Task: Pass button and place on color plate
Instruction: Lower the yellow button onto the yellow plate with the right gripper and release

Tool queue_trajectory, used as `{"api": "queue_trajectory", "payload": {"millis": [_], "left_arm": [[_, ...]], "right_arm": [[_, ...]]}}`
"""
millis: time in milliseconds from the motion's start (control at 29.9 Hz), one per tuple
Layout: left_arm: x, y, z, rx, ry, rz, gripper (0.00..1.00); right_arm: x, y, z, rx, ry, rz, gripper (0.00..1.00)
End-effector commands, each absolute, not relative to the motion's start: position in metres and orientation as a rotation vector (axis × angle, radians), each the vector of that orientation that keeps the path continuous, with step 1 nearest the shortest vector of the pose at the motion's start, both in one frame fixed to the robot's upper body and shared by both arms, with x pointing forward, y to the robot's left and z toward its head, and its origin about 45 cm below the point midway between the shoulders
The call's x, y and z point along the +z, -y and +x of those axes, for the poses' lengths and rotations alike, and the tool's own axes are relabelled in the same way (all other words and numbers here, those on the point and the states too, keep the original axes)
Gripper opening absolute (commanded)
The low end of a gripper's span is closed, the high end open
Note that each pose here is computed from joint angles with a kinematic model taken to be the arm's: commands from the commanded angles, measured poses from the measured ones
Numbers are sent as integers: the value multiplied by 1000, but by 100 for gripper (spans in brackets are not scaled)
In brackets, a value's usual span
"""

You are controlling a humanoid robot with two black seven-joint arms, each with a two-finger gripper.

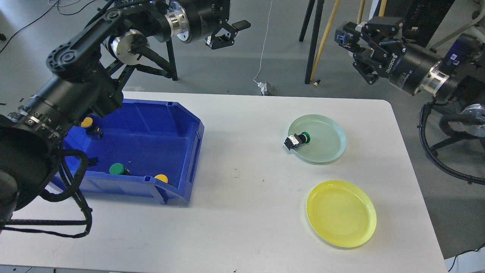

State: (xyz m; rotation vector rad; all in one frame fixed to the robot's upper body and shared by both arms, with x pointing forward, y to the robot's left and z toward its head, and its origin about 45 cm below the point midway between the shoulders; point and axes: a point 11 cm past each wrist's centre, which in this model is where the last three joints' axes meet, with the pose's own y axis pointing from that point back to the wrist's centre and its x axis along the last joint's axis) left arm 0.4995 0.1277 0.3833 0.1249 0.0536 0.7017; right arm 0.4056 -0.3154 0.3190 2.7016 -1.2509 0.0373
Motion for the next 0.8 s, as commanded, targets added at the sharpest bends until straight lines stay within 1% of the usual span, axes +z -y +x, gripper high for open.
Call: {"api": "queue_trajectory", "payload": {"millis": [0, 100, 268, 401, 535, 669, 736, 770], "left_arm": [[392, -133, 502, 712, -32, 109, 100], [394, -140, 503, 726, -28, 109, 100], [402, -142, 504, 730, -10, 82, 100], [407, -141, 505, 731, 5, 58, 100], [413, -139, 505, 726, 16, 53, 100], [417, -139, 505, 727, 20, 48, 100], [417, -143, 506, 734, 23, 51, 100], [418, -145, 506, 737, 24, 49, 100]], "right_arm": [[297, 341, 378, -29, 1183, 2602, 17], [275, 358, 354, -107, 1106, 2532, 17], [227, 378, 319, -215, 1018, 2388, 18], [194, 383, 296, -309, 989, 2325, 18], [155, 368, 273, -373, 904, 2290, 21], [130, 352, 264, -375, 847, 2281, 23], [120, 350, 259, -394, 847, 2270, 26], [117, 349, 258, -397, 851, 2268, 30]]}}
